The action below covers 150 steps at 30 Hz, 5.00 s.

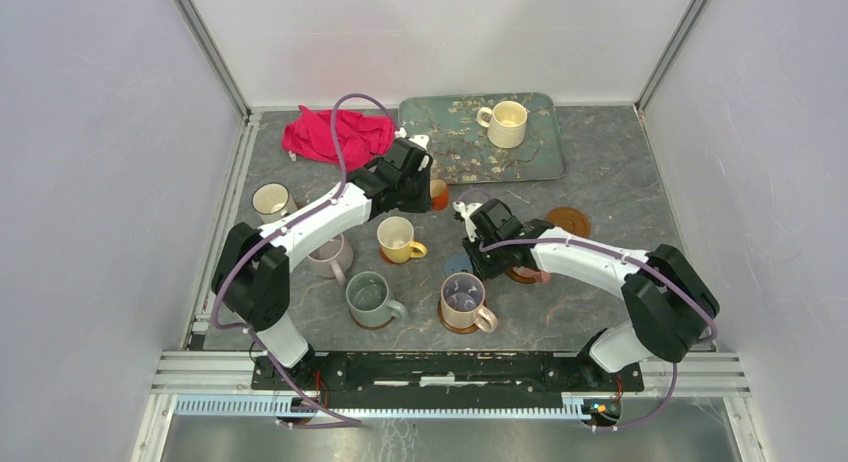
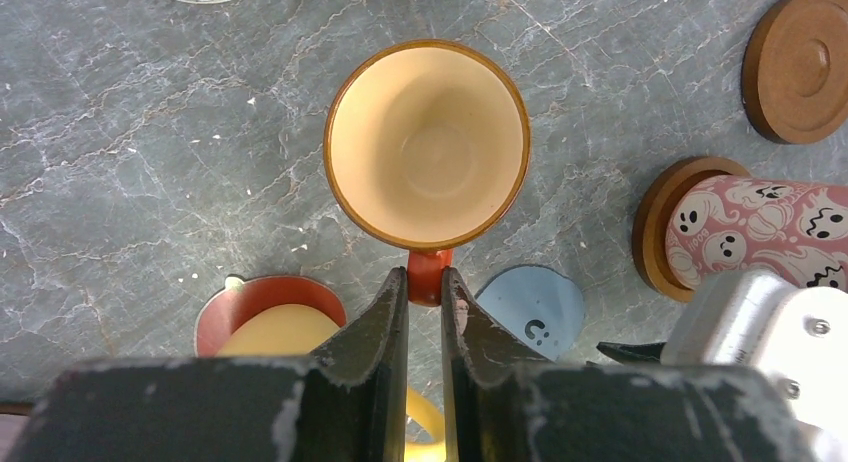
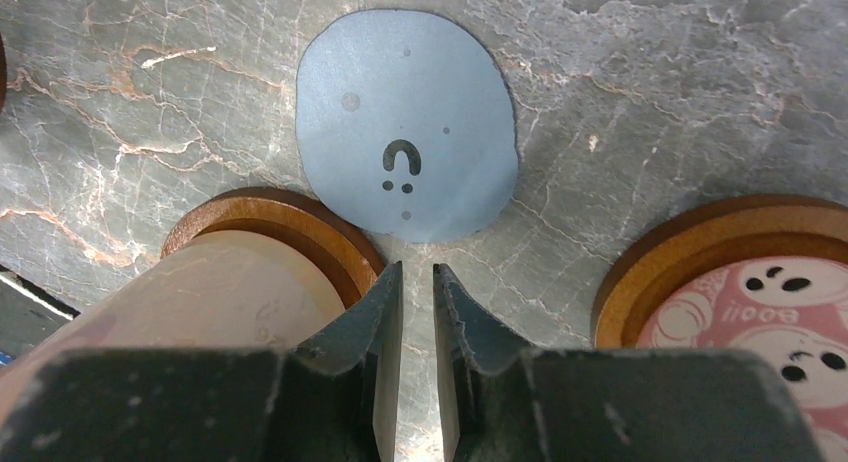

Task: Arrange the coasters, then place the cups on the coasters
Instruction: Move the coaster to the center of the board, then place the cup on the coaster.

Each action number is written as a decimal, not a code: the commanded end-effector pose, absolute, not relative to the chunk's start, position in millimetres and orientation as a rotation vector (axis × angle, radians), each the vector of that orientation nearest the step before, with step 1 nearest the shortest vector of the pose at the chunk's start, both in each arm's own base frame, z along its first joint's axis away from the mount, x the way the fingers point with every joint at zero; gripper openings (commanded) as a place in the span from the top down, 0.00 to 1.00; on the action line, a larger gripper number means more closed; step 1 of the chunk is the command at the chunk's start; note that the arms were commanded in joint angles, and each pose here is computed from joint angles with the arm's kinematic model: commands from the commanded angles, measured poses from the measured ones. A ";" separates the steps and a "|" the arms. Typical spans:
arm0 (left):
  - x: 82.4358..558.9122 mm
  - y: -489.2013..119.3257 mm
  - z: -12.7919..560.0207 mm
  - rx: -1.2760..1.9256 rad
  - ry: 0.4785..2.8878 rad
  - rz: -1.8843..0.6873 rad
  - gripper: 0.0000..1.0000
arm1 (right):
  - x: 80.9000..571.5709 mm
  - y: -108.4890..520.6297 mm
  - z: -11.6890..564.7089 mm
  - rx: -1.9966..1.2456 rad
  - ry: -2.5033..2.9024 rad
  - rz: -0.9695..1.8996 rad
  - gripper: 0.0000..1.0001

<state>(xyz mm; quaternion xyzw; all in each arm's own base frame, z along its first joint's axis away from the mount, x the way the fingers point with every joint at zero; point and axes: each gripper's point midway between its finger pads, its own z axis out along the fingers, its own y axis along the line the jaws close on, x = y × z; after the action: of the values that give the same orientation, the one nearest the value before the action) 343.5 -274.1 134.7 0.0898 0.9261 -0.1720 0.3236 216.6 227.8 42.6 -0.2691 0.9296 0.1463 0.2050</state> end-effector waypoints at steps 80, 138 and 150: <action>376.9 -285.2 106.3 0.255 2.441 -0.424 0.98 | 336.7 235.0 154.2 -0.417 2.321 0.261 0.60; 288.1 -312.7 93.3 0.588 2.379 -0.286 0.98 | 336.5 195.0 202.3 -0.318 2.226 0.154 0.53; 282.4 -309.4 90.2 0.599 2.381 -0.283 0.69 | 333.5 193.3 201.3 -0.319 2.228 0.155 0.53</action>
<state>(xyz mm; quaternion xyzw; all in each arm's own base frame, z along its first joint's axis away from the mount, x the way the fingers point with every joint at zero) 275.7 -305.4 76.4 0.2143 0.9252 -0.1044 0.2954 332.6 200.5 189.8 -0.1343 0.8993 0.0693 0.4104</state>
